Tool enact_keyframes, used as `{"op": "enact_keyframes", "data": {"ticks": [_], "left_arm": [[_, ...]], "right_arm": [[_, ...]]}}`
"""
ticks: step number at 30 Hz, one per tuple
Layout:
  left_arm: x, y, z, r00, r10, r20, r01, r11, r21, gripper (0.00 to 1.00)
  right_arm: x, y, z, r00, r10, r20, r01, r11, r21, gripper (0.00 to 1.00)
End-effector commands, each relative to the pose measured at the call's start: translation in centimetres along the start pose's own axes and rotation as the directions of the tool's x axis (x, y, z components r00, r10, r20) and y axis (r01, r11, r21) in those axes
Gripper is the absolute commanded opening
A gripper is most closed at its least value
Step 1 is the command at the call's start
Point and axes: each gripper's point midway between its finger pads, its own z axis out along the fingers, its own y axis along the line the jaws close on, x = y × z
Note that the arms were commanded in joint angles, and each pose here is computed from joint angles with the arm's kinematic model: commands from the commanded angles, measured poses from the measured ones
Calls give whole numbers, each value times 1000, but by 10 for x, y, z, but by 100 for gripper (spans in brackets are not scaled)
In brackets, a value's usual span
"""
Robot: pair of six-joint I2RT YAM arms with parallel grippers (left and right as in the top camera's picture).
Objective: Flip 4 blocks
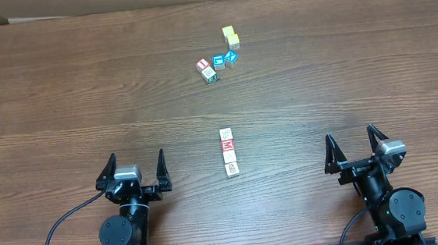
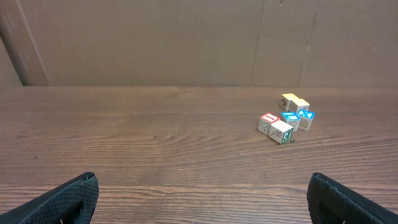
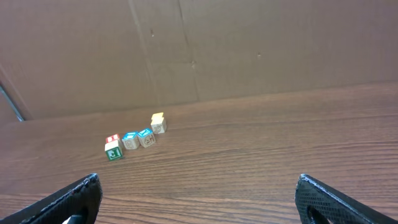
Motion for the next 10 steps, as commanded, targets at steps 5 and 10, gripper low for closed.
{"op": "enact_keyframes", "data": {"ticks": [5, 10], "left_arm": [[0, -2, 0, 1000, 16, 4, -16, 1000, 10, 100], [0, -2, 0, 1000, 16, 4, -16, 1000, 10, 100]], "right_arm": [[2, 0, 0, 1000, -4, 4, 4, 1000, -4, 100], [2, 0, 0, 1000, -4, 4, 4, 1000, -4, 100]]}}
